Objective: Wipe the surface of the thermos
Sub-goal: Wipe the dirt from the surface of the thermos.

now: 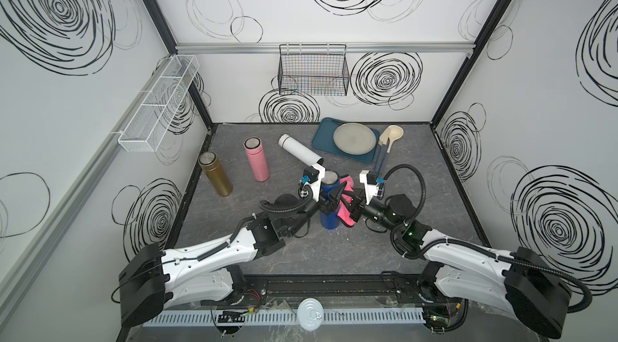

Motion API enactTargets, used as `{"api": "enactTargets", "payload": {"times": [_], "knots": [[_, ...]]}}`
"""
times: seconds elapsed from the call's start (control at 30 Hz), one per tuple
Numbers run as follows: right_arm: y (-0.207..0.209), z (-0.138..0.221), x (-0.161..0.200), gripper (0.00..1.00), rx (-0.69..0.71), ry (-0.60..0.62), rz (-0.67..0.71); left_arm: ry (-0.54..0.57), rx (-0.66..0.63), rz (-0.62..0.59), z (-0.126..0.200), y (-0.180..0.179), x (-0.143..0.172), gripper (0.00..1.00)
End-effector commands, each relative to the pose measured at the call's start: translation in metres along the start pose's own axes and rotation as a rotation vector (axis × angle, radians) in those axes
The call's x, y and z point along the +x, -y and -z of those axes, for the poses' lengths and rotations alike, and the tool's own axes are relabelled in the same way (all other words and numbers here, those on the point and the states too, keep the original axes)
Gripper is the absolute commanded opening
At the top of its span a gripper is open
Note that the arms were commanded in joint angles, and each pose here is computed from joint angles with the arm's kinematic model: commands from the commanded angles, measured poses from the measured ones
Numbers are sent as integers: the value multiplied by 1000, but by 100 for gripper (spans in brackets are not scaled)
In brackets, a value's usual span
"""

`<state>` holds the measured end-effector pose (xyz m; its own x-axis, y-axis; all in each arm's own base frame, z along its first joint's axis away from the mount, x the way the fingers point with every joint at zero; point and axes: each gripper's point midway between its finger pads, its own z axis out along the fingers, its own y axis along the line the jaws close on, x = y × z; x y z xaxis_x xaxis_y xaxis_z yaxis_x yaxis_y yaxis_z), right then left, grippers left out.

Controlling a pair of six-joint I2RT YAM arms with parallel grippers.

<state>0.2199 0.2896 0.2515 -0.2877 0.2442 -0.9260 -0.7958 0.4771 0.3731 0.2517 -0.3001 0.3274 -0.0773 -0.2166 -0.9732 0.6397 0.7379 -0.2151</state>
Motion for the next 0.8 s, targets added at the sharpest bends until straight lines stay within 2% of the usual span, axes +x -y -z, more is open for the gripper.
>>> {"api": "enactTargets", "payload": {"times": [0.0, 0.1, 0.2, 0.33, 0.53, 0.63, 0.77], "knots": [[-21, 1, 10, 0, -67, -21, 50, 94, -78, 118, -3, -9, -21, 0], [-6, 1, 37, 0, -25, -73, 11, 98, -117, 179, -6, -14, -17, 0], [5, 4, 59, 0, 20, -116, -9, 37, -242, 208, -15, -27, -12, 0], [-6, 14, 41, 0, -5, -67, 22, 16, -392, 279, -14, -44, -6, 0], [-55, 18, -8, 0, -159, 28, 107, -40, -440, 261, -17, -49, -7, 0], [-60, 11, -2, 0, -171, 10, 113, -51, -435, 269, -21, -47, -5, 0], [-41, 6, 32, 0, -119, -51, 47, -35, -476, 267, -16, -52, -7, 0]]}}
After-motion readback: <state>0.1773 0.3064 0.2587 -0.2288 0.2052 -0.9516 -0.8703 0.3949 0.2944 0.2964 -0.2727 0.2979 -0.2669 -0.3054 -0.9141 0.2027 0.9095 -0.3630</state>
